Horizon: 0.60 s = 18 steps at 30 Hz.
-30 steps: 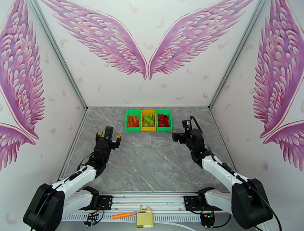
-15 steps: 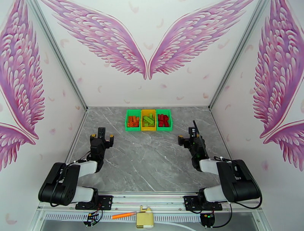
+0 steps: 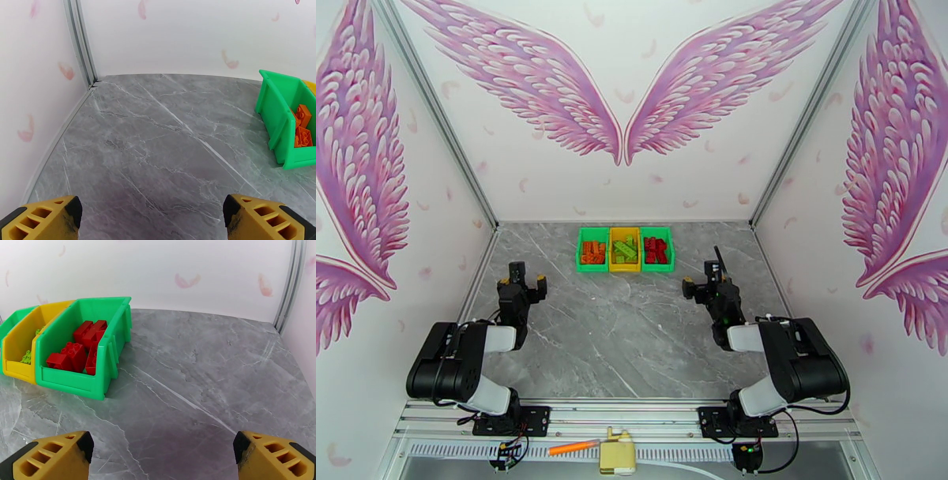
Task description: Sort the legos into containers by color
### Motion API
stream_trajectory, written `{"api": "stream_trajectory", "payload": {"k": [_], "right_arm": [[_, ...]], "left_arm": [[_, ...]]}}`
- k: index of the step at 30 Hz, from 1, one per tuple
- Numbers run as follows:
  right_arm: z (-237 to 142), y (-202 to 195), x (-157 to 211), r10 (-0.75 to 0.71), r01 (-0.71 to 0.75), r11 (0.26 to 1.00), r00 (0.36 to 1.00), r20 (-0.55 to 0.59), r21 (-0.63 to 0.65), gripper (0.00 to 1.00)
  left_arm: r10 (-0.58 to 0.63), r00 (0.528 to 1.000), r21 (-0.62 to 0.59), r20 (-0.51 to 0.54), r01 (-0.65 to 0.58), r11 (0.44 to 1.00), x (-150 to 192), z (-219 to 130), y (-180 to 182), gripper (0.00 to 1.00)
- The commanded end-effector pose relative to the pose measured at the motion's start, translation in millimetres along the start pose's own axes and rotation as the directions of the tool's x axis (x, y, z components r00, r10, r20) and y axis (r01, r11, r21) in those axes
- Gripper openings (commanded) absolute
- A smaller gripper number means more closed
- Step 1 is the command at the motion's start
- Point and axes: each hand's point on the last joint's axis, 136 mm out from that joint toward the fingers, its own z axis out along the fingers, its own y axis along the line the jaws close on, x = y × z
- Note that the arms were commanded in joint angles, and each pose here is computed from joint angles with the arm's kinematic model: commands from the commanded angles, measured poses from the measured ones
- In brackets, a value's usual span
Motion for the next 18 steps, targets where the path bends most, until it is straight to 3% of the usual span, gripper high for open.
{"api": "stream_trajectory", "payload": {"k": [1, 18], "right_arm": [[3.7, -0.1, -2.3, 0.000, 0.000, 1.000, 1.000, 0.000, -0.009, 0.99], [3.7, -0.5, -2.7, -0.001, 0.001, 1.000, 1.000, -0.001, -0.007, 0.99]], "left_arm": [[-0.012, 1.000, 0.000, 0.013, 0.012, 1.000, -7.2, 3.0, 0.6, 0.99], [-0.011, 1.000, 0.003, 0.014, 0.011, 1.000, -7.9, 3.4, 0.0, 0.99]]}}
